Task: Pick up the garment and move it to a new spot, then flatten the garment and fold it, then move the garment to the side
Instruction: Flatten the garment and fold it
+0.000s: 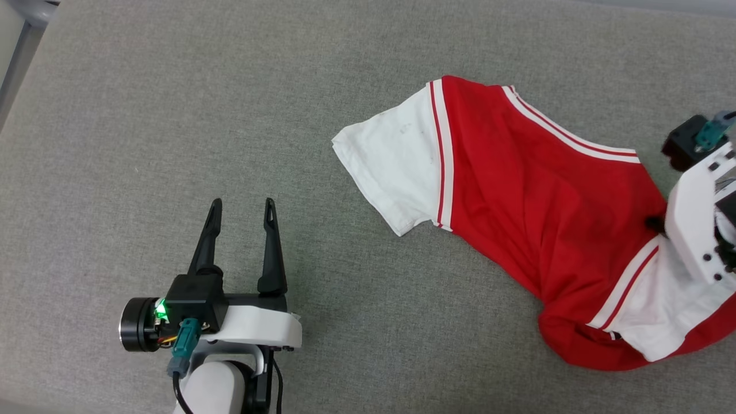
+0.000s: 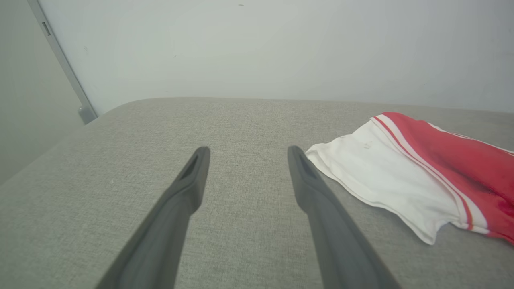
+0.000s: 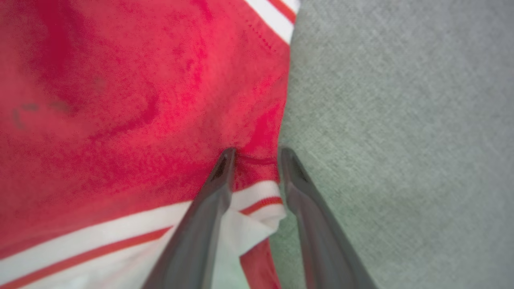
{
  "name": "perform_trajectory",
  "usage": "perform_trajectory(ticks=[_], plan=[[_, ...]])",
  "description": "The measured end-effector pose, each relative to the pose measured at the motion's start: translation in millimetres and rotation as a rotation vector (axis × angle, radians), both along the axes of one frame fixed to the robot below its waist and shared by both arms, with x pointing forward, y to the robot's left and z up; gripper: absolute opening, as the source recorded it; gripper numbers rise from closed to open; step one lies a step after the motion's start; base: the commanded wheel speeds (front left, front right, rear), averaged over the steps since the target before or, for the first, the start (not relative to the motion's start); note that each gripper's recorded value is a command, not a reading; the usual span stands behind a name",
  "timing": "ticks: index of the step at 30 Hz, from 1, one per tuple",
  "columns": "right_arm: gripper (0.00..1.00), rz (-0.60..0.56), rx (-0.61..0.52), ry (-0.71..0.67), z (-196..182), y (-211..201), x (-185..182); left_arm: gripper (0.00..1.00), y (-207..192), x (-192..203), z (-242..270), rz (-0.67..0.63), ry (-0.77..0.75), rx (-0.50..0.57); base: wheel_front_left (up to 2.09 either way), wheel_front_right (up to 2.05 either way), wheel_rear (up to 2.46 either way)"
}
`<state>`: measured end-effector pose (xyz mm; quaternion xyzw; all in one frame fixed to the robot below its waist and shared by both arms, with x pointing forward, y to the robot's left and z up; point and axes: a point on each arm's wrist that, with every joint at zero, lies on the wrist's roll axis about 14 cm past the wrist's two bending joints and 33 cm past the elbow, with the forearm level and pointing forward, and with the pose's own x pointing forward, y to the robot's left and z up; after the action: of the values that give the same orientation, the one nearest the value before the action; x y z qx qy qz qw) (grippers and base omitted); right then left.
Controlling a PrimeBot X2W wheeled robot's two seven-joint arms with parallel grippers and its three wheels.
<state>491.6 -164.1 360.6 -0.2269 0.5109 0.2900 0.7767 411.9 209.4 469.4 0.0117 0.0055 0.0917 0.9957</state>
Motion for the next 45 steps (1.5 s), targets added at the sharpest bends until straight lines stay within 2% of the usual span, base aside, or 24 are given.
perform_trajectory(ticks=[6, 12, 17, 24, 27, 33, 39, 45], plan=[[0.0, 0.012, 0.105, -0.119, 25.3, 12.3, 6.4, 1.0, -0.4, -5.8, 5.9, -0.007, -0.013, 0.0, 0.0, 0.0, 0.0], [0.0, 0.022, 0.179, -0.304, 79.9, 13.4, 27.6, 1.0, -2.9, -12.8, 13.8, -0.018, -0.031, 0.0, 0.0, 0.0, 0.0], [0.0, 0.041, 0.189, -0.392, 110.1, 12.2, 42.3, 1.0, -1.6, -14.3, 18.7, -0.018, -0.045, 0.001, 0.0, 0.0, 0.0], [0.0, 0.078, 0.157, -0.452, 124.3, 21.3, 74.0, 1.0, 1.6, -14.0, 13.0, -0.004, -0.028, 0.003, 0.0, 0.0, 0.0], [0.0, 0.102, 0.156, -0.466, 123.2, 36.3, 90.3, 1.0, 3.9, -10.4, 10.3, 0.003, -0.021, 0.004, 0.0, 0.0, 0.0], [0.0, 0.181, 0.214, -0.44, 104.0, 94.0, 106.9, 1.0, 10.5, -7.6, 1.2, 0.033, 0.006, 0.007, 0.0, 0.0, 0.0], [0.0, 0.245, 0.227, -0.335, 55.1, 134.1, 97.3, 1.0, 13.6, -5.6, -8.7, 0.051, 0.034, 0.004, 0.0, 0.0, 0.0], [0.0, 0.268, 0.19, -0.248, 16.3, 141.6, 84.2, 1.0, 16.4, -4.5, -13.6, 0.065, 0.049, 0.004, 0.0, 0.0, 0.0]])
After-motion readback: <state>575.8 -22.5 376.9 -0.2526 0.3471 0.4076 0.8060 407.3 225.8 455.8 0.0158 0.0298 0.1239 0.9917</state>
